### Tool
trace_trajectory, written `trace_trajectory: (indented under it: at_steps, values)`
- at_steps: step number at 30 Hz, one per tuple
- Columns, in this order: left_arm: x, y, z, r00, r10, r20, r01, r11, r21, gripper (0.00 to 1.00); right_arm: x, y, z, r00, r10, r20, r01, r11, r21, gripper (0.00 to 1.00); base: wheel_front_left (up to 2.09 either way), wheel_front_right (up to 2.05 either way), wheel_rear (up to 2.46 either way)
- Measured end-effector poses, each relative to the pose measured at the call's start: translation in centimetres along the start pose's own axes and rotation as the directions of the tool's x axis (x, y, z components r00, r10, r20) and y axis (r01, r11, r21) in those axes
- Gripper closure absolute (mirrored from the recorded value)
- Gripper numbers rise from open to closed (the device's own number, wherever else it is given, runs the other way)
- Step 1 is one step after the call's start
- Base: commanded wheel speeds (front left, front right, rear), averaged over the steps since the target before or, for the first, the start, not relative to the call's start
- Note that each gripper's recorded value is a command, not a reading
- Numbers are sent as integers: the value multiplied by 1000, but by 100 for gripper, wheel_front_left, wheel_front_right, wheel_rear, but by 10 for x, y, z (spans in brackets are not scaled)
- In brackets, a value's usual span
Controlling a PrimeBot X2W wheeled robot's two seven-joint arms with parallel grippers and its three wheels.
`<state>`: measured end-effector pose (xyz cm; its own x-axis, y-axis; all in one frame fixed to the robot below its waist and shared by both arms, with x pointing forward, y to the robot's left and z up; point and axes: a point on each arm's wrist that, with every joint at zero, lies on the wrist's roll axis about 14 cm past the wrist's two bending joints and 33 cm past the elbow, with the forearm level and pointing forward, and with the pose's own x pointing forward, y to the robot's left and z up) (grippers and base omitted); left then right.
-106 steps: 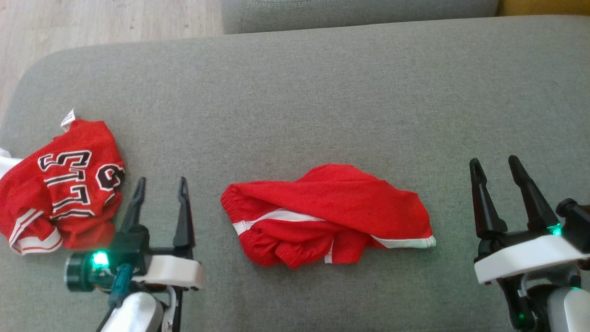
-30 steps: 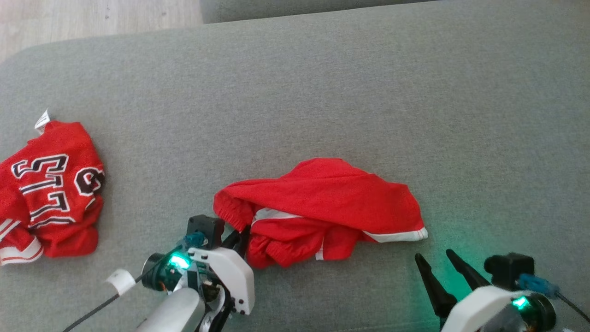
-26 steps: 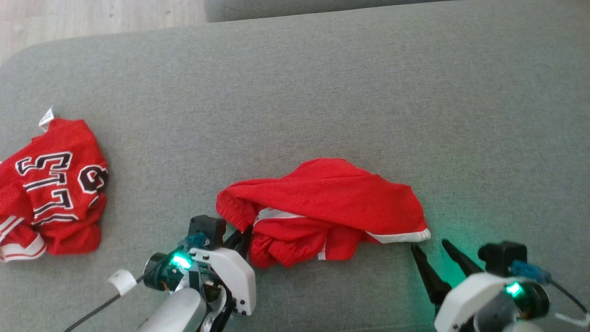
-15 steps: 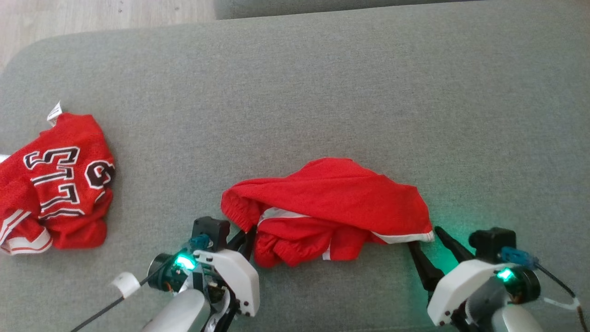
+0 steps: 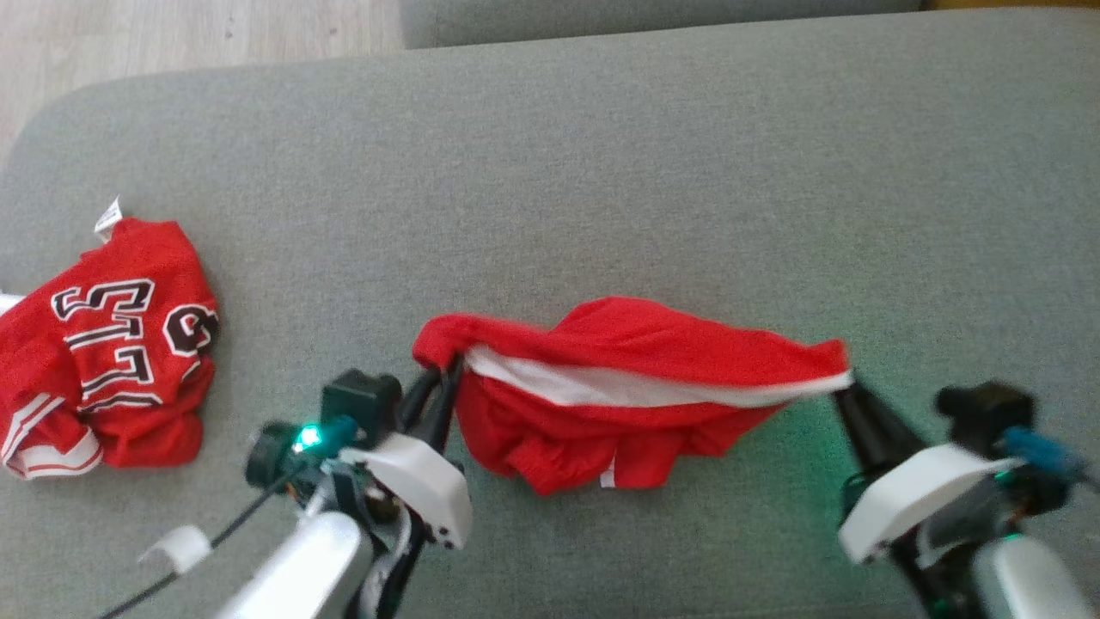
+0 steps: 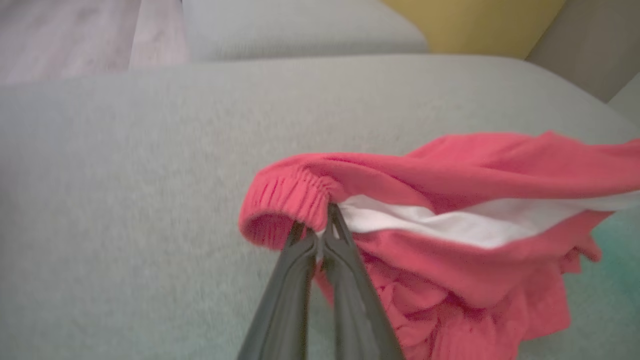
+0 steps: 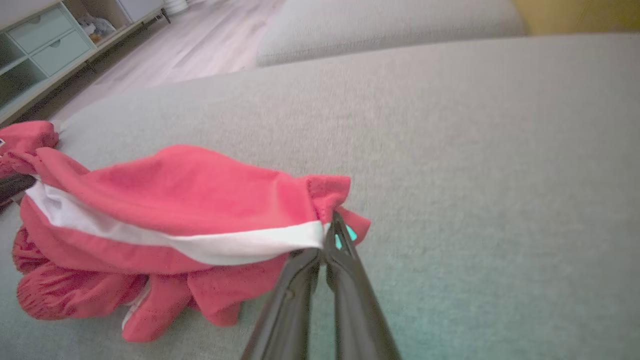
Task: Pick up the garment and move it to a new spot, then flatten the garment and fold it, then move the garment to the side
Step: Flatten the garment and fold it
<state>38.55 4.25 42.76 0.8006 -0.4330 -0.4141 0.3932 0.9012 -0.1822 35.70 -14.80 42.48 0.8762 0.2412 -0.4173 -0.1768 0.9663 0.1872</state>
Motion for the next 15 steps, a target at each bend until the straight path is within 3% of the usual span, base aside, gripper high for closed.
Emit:
trace_trajectory:
  at_steps: [7, 10, 15]
  values:
    - [-24, -1, 89, 970, -29, 242, -4, 991, 134, 100, -12, -15, 72, 982, -14, 186, 31, 995, -91, 100, 0, 0, 0]
    - [-50, -14, 155, 907, -86, 413, -12, 973, 229, 100, -32, -29, 137, 937, -35, 348, 95, 983, -156, 100, 0, 0, 0]
    - [-87, -31, 219, 812, -151, 563, -58, 940, 337, 100, -65, -37, 201, 868, -52, 494, 180, 960, -216, 100, 0, 0, 0]
